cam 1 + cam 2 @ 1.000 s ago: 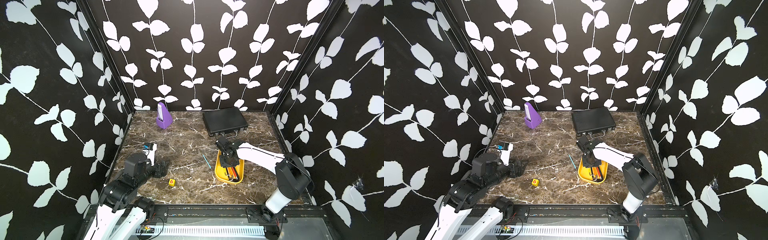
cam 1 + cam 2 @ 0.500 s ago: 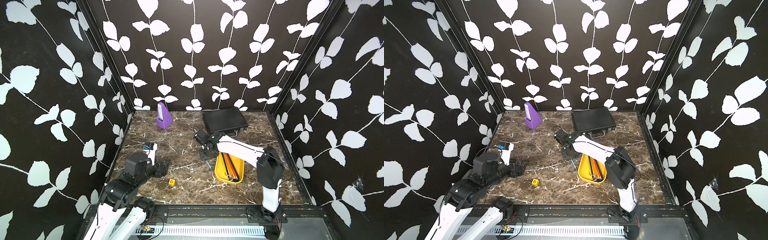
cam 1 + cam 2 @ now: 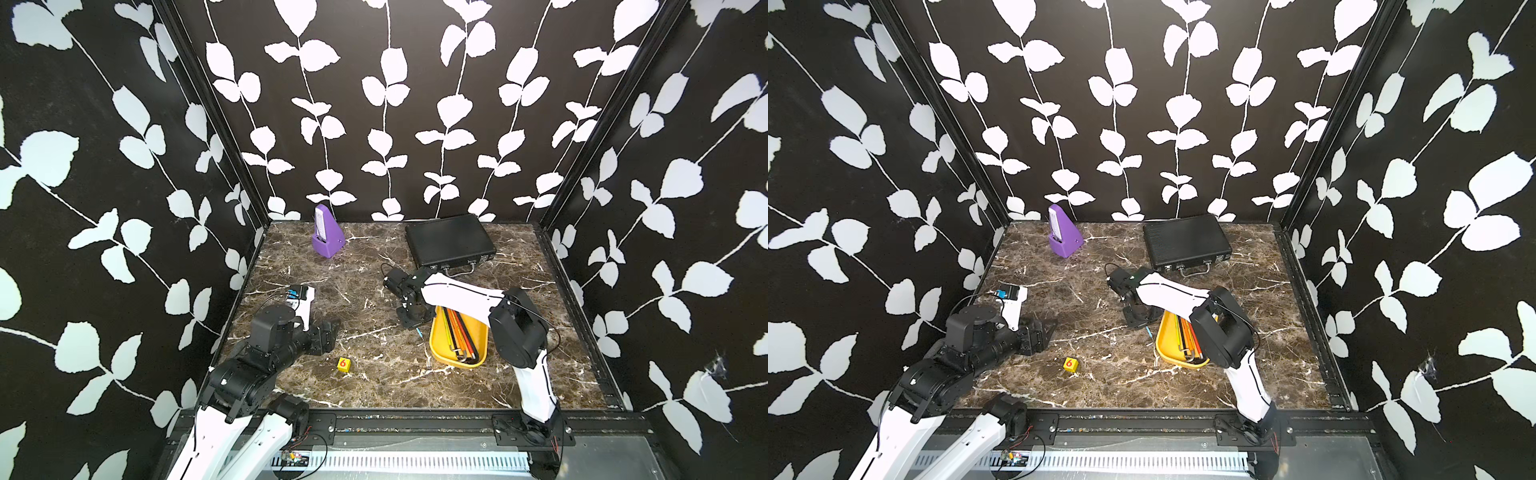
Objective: Put the hex key on the desktop into the storage box
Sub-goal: Pick up the Allen key from the center of the board.
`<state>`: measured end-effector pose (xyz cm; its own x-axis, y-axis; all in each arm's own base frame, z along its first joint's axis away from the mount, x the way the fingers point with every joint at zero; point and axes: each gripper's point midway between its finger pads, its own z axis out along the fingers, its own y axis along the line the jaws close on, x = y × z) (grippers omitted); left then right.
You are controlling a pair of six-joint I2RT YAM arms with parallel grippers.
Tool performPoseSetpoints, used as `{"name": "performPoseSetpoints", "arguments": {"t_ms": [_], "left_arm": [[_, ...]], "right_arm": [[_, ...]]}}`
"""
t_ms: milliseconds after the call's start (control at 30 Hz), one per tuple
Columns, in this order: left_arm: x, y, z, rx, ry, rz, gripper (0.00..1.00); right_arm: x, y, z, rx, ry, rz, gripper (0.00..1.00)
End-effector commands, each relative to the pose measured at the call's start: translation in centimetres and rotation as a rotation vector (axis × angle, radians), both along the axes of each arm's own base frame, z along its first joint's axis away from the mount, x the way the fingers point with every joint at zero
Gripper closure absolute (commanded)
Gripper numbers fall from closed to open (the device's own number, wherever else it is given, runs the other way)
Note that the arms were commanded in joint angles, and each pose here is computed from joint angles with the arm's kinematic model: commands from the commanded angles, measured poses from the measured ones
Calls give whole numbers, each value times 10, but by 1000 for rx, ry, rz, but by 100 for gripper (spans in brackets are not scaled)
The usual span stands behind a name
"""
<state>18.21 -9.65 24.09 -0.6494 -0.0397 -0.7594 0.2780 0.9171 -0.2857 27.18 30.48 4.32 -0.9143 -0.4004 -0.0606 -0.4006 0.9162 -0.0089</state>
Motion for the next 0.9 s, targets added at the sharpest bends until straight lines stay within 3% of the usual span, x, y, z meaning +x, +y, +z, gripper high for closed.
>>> {"name": "performPoseSetpoints", "arguments": {"t_ms": [0,400,700,867], "left_arm": [[-1,1,-4,7,6,2,24],[-1,1,-4,6,5,3,24],[-2,1,-3,5,2,3,23],[-1,1,-3,6,2,3,24]], "right_arm": [[2,-3,-10,-15,31,-5,72],[0,-4,-32,-16,98,-3,78],[0,-10,-47,-28,125,-15,88],[2,-13,-51,-51,115,-16,99]]}}
